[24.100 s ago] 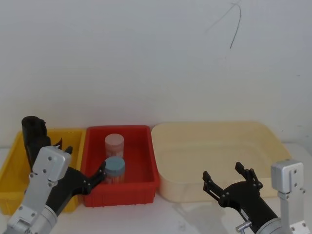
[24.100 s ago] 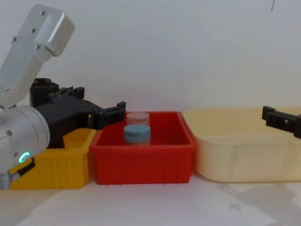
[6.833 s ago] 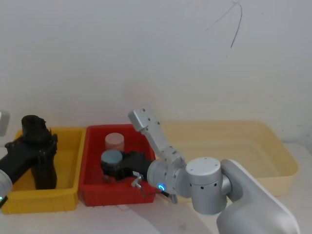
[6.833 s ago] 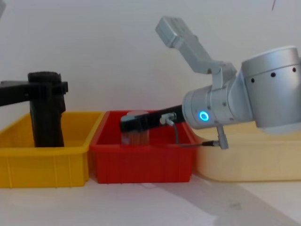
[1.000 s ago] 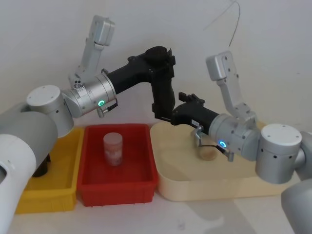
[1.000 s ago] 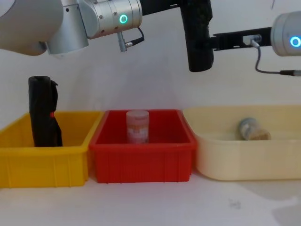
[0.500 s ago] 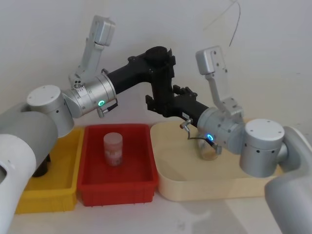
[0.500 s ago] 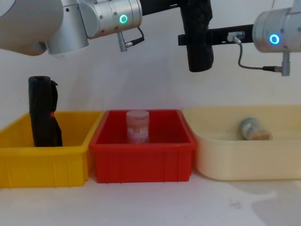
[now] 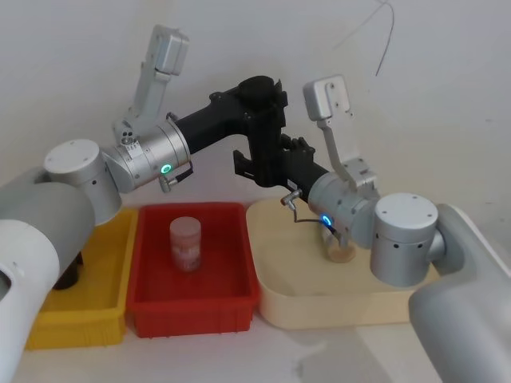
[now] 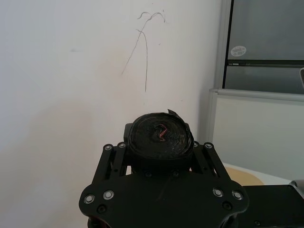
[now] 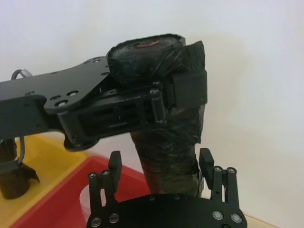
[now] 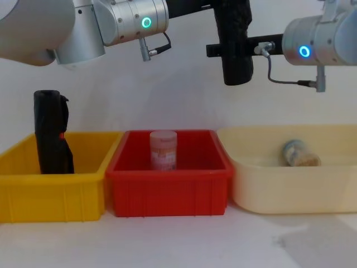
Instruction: Pick up the garbage bag with the one hand and transfer it to the other hand.
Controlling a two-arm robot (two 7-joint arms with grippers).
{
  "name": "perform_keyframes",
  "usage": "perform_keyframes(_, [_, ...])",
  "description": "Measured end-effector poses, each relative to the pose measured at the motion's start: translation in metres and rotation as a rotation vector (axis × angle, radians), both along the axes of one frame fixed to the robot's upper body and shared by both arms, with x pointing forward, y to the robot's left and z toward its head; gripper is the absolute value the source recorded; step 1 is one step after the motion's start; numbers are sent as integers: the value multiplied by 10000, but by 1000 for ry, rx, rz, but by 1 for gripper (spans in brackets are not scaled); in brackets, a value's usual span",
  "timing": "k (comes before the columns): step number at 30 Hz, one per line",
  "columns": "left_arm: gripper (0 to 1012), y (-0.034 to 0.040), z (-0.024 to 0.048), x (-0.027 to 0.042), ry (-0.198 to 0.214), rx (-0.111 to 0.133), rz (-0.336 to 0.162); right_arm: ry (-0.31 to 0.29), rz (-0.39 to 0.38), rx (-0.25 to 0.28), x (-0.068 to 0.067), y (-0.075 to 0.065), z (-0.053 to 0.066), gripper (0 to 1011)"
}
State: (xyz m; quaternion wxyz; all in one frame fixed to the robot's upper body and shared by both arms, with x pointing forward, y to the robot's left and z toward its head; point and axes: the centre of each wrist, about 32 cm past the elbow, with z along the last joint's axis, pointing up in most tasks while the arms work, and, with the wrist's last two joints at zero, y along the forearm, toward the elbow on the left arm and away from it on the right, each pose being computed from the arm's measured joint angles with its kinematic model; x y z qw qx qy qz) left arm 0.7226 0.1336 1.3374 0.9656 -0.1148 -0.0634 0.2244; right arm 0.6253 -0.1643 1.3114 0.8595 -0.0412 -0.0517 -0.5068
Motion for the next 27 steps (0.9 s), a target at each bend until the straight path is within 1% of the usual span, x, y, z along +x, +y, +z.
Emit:
perform_keyframes(6, [523, 0, 0, 0, 0, 0, 0, -12, -20, 2, 37, 68, 7, 1000])
perform_keyframes(17, [523, -1, 0, 0, 0, 0, 0, -23, -35, 4, 68, 121, 19, 992])
perform_keyframes(19, [523, 0, -1, 0, 0, 0, 0, -25, -38, 5, 72, 129, 20, 962])
perform_keyframes(23, [523, 0, 0, 0, 0, 0, 0, -27, -40, 6, 78, 139, 24, 843])
perform_keyframes(24, [523, 0, -1, 0, 0, 0, 0, -28, -41, 6, 79, 142, 26, 843])
perform_keyframes(27, [523, 0, 0, 0, 0, 0, 0, -29, -43, 7, 81, 147, 25, 738])
